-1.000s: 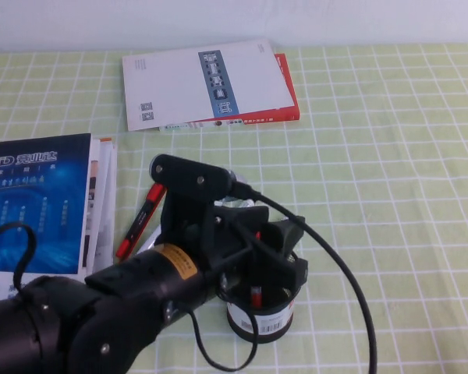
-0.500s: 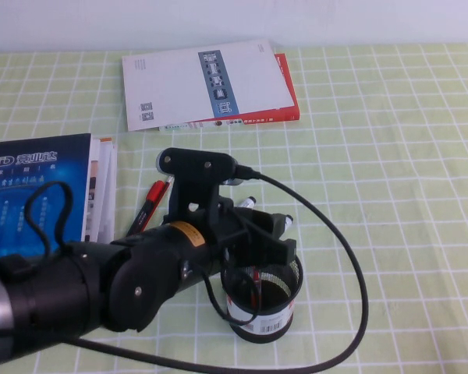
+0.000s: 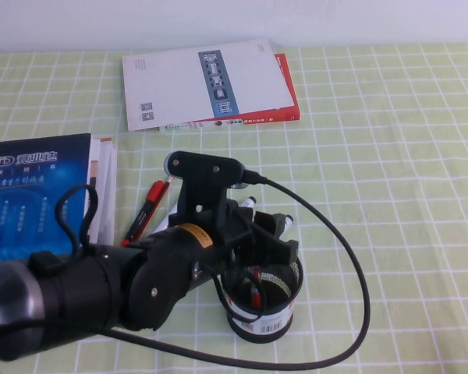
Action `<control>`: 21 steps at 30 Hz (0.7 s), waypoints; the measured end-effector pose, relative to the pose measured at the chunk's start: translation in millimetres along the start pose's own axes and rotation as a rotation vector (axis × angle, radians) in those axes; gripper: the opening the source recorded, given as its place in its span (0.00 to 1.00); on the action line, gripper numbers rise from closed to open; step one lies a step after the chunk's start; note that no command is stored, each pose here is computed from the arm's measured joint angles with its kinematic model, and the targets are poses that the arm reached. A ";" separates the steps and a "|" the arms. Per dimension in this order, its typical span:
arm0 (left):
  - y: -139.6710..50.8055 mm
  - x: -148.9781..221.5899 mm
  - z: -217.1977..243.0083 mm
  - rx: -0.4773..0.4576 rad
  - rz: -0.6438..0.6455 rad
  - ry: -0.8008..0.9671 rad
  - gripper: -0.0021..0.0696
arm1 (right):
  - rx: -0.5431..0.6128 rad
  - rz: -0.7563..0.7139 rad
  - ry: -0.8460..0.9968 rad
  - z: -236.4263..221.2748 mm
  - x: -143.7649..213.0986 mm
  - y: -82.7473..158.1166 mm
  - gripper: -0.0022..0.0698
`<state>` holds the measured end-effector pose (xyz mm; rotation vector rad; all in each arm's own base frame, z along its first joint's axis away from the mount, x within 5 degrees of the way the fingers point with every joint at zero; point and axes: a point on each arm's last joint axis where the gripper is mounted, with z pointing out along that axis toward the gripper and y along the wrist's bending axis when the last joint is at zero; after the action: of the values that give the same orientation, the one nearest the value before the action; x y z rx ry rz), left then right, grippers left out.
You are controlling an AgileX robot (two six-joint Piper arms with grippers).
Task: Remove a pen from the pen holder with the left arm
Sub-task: Pick up the pen from the pen holder
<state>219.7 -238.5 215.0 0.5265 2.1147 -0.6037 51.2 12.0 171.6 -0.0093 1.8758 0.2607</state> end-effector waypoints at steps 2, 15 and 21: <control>0.4 1.3 1.5 -0.002 0.000 0.004 0.48 | 0.000 0.000 0.000 0.0 0.0 0.0 0.01; 2.3 7.1 9.6 -0.015 0.007 0.020 0.48 | 0.000 0.000 0.000 0.0 0.0 0.0 0.01; 2.7 6.8 11.0 -0.018 0.008 0.010 0.47 | 0.000 0.000 0.000 0.0 0.0 0.0 0.01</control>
<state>224.4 -241.8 203.1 0.5284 2.1247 -0.5779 51.2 12.0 171.6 -0.0093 1.8758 0.2607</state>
